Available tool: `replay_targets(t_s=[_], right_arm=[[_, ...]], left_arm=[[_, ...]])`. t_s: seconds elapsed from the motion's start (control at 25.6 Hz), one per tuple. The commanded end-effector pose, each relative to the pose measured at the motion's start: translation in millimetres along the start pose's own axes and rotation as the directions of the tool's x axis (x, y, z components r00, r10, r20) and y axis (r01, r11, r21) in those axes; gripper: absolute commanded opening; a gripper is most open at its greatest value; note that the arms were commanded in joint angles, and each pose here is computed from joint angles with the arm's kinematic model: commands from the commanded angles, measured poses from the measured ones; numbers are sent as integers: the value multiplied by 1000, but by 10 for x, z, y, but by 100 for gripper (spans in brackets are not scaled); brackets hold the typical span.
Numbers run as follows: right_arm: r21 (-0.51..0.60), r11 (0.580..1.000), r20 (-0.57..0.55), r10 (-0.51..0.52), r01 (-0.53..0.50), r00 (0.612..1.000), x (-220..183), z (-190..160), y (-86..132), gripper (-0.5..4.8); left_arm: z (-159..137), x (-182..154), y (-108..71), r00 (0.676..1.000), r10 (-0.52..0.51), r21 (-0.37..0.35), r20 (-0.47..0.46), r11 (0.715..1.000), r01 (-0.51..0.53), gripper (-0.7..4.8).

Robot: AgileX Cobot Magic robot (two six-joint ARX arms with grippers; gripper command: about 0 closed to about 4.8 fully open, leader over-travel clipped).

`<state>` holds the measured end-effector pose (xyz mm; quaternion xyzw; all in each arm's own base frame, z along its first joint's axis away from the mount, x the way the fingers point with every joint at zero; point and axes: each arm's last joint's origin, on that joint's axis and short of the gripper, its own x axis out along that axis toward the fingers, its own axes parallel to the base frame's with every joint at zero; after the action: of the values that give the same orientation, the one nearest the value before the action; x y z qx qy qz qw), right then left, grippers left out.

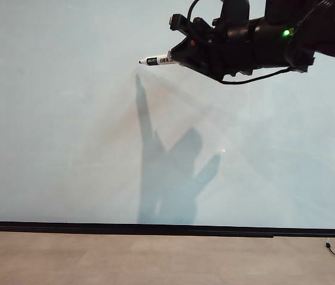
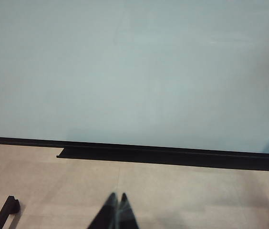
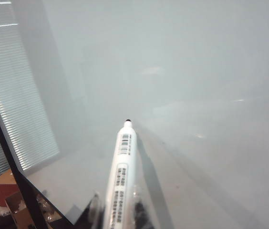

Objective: Pick up the pen on the shelf to the right of the whiteboard and draw a cross mark.

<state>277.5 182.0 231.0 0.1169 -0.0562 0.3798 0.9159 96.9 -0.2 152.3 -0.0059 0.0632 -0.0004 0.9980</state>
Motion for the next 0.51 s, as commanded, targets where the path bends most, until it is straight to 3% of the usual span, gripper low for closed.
replay_targets(t_s=[0.04, 0.51], right_arm=[[-4, 1000, 8, 2, -2, 1000, 39, 18, 12, -6], [0, 996, 10, -89, 89, 996, 76, 24, -15, -6]], left_arm=[[17, -2, -2, 1000, -4, 4, 11, 1000, 4, -4], [17, -2, -2, 1000, -4, 4, 11, 1000, 4, -4]])
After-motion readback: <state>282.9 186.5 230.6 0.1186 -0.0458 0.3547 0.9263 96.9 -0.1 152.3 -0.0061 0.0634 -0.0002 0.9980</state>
